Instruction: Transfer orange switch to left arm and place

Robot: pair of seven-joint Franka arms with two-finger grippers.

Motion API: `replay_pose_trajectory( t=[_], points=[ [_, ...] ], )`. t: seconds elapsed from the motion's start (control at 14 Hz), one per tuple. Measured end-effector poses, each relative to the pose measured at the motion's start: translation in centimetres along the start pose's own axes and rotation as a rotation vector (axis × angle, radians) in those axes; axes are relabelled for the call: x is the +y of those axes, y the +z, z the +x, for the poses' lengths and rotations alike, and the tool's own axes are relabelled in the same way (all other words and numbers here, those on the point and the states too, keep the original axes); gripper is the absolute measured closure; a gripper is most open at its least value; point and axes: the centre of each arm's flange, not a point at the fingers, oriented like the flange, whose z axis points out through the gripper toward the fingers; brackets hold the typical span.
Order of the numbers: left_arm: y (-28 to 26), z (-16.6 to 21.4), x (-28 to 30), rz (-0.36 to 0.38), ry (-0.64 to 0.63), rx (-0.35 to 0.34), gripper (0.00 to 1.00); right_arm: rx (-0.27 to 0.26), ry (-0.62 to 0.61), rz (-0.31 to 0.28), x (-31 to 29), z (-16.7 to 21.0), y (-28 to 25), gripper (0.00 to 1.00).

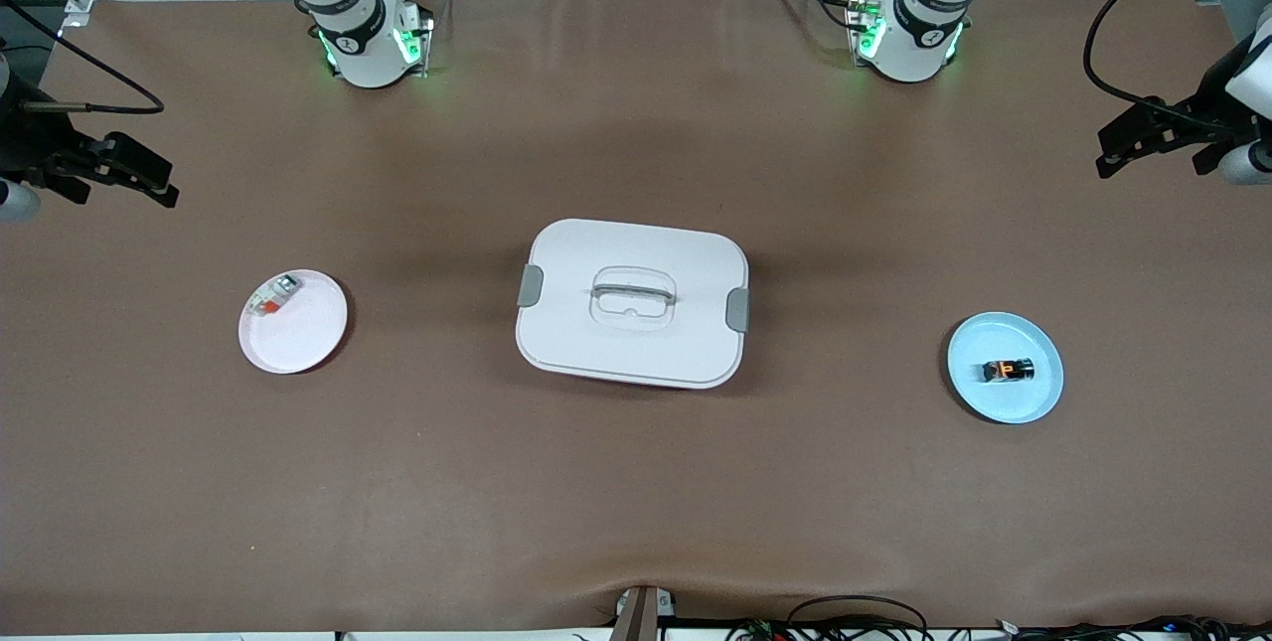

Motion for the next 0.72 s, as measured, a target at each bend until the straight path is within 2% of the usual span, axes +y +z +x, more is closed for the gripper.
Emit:
replay_pose_trajectory(
  t=[0.29, 0.72],
  points=[
    [0.0, -0.1, 0.02, 0.0, -0.001, -0.001, 0.0, -0.046, 0.0, -0.003, 0.07, -0.65, -0.19, 0.0],
    [0.37, -0.13, 0.28, -0.001, 0.004, -0.008, 0.0, -0.031, 0.014, -0.002, 0.84, -0.57, -0.8, 0.0]
  ],
)
